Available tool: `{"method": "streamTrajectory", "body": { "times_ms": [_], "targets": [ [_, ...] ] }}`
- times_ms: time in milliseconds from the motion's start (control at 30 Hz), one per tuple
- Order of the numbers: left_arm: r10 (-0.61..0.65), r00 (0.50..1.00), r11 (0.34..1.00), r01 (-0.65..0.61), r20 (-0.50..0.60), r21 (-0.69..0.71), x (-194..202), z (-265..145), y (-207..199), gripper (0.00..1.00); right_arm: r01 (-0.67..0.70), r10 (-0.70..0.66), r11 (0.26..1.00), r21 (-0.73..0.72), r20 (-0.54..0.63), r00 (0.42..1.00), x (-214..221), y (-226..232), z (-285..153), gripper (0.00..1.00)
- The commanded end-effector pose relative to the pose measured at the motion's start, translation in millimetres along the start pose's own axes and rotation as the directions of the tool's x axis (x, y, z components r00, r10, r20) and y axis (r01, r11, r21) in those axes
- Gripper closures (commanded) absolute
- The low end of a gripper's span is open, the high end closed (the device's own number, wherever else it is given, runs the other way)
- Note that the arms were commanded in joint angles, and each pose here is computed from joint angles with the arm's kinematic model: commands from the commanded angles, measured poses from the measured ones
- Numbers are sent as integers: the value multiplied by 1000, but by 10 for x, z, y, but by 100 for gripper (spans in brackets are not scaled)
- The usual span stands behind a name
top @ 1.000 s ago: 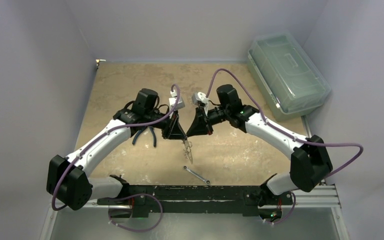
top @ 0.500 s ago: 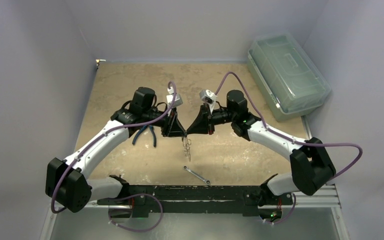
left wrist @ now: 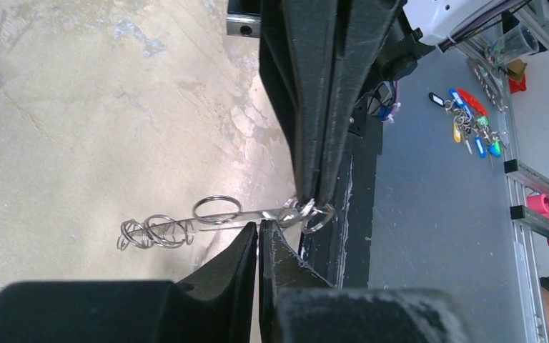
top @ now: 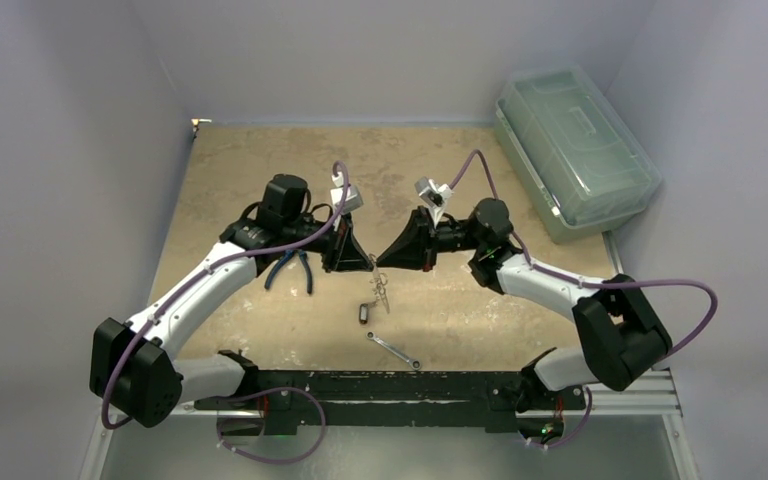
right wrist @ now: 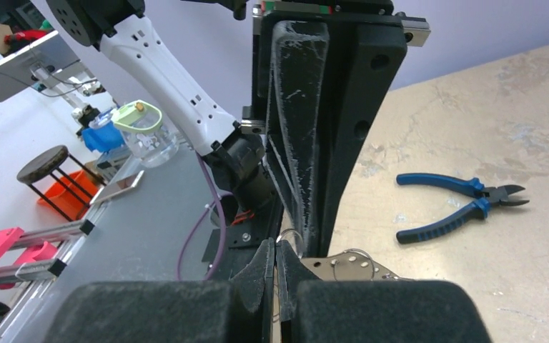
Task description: Remove the keys from the keyring
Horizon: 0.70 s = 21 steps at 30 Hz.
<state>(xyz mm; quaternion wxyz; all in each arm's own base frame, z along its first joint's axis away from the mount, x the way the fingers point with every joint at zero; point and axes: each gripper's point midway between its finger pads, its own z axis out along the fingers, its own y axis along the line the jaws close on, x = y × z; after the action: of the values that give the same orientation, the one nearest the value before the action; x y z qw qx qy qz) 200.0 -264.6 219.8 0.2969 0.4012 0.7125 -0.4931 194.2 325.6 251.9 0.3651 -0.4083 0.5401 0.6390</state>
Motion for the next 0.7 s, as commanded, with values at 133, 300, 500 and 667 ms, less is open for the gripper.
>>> {"method": "streamTrajectory", "body": {
  "times_ms": [133, 300, 500, 667],
  "targets": [
    [19, 999, 1000, -18, 42, -6, -140, -15, 24, 100, 77, -74, 996, -45, 60, 995, -166, 179, -13, 100],
    [14, 1000, 1000, -13, 27, -24, -70, -53, 47, 100, 72, -73, 997, 27, 40, 997, -149, -5, -155, 100],
    [-3, 1000, 998, 4, 23, -62, -58, -90, 163, 84, 48, -50, 995, 85, 30, 998, -176, -142, -331, 100],
    [-41, 999, 992, 42, 19, -118, -49, -146, 313, 51, -19, 10, 982, 187, 50, 999, -144, -310, -592, 100]
  ]
}}
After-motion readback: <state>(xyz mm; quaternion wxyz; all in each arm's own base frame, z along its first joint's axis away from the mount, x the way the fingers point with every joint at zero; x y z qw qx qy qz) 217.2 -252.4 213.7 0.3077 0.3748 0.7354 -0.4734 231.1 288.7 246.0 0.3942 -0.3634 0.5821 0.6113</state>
